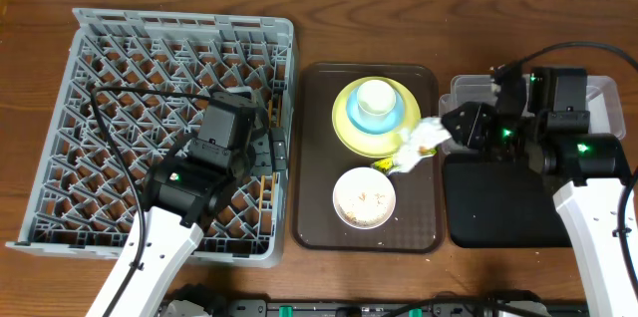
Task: Sort waste into correct bins and load items into the dishwasher
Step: 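Move the right gripper back toward the yellow snack wrapper on the tray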
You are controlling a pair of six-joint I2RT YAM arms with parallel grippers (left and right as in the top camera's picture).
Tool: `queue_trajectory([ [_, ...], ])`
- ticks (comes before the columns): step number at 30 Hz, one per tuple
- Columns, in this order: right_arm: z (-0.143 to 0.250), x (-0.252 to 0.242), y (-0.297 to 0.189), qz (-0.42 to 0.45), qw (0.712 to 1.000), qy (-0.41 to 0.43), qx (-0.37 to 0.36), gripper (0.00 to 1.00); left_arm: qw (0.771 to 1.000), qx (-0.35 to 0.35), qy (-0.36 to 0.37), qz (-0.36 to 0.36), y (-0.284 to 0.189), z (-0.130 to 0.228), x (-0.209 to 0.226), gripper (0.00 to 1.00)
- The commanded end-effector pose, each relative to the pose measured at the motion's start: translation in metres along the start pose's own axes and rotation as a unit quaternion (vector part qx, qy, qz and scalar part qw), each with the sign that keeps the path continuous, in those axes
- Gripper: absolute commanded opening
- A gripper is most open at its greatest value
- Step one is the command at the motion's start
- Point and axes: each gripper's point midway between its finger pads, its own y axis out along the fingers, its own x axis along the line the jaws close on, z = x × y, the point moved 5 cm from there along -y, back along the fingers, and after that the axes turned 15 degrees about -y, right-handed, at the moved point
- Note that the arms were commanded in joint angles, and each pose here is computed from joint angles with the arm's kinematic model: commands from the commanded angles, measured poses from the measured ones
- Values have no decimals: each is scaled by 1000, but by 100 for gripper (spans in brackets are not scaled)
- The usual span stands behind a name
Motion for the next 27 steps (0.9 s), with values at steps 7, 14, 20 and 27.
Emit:
queue_trajectory([
  [7,-13,0,-3,8,999,-6,-34,1,1000,-3,1,4,-3,-3,-3,93],
  [14,-54,-37,-41,118,979,-5,-167,1,1000,-3,1,4,-3,-3,-3,93],
  [20,-55,-106,-65,332,923,52,-187,1,1000,-3,1,4,-3,-3,-3,93],
  [27,-49,-144,-11,348,928,74,-107,42,1000,-3,1,4,-3,-3,-3,93],
])
